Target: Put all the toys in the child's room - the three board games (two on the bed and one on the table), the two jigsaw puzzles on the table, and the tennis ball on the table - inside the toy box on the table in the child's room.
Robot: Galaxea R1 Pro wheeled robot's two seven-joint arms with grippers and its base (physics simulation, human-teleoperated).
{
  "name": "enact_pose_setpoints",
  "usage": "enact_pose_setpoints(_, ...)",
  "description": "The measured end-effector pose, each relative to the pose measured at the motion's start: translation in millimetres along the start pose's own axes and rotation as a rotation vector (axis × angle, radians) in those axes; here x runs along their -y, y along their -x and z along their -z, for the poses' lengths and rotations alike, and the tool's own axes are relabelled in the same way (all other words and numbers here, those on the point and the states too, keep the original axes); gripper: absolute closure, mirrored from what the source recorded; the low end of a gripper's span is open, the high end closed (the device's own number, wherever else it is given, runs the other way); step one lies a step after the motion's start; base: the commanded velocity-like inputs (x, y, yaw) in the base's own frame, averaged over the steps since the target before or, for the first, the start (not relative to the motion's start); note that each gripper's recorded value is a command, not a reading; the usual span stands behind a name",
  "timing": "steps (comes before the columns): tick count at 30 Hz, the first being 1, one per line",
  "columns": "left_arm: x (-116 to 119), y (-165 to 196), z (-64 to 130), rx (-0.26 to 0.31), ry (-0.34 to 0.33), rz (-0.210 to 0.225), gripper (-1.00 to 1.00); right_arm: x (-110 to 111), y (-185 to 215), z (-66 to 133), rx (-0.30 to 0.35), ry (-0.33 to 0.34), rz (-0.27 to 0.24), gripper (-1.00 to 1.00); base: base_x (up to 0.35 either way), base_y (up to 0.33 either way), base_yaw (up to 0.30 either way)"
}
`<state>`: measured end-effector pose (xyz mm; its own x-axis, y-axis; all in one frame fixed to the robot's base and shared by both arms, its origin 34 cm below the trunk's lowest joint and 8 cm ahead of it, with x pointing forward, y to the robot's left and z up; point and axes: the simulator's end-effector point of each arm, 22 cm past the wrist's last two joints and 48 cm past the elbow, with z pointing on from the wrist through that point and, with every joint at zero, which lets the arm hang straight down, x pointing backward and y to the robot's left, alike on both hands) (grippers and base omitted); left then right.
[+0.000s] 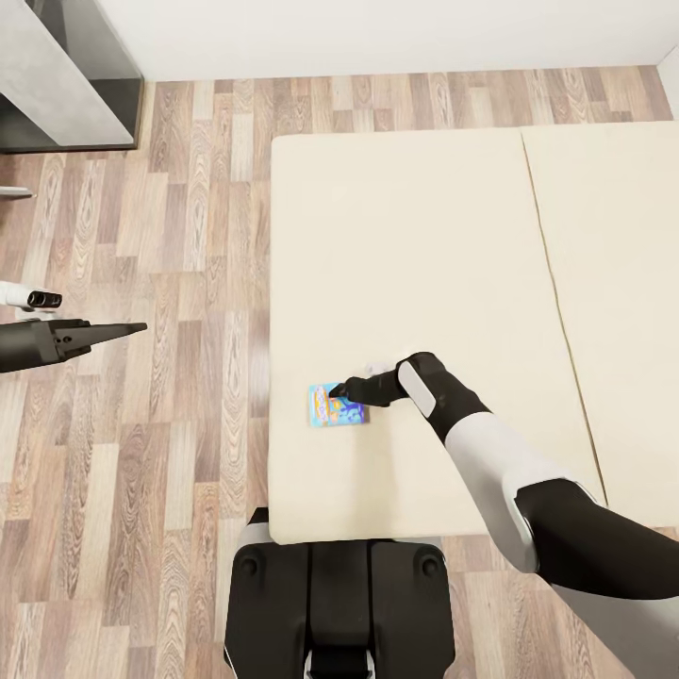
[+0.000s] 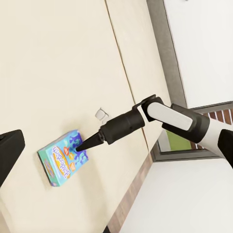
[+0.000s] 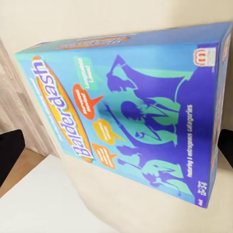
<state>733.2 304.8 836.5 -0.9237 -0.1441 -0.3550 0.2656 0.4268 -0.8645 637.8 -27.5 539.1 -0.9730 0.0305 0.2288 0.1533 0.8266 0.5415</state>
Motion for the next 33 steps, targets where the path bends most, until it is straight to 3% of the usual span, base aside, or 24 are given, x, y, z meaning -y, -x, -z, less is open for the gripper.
enact_pose_setpoints(8, -0.2, 0.0, 0.2, 0.000, 0.001, 0.000, -1.00, -1.3, 2.1, 1.0, 0.005, 0.002, 0.003, -1.00, 0.000, 0.000, 0.000)
enact_pose_setpoints(13, 0.0, 0.0, 0.0, 0.000, 0.000, 0.000, -1.00, -16.7, 2.9, -2.4, 0.010, 0.021, 0.014, -1.00, 0.000, 0.000, 0.000)
enact_pose_setpoints(33, -0.3, -1.1, -0.4, -0.002, 0.000, -0.001, -1.00, -17.4, 19.8, -1.8, 0.088, 0.022, 0.034, -1.00, 0.000, 0.000, 0.000)
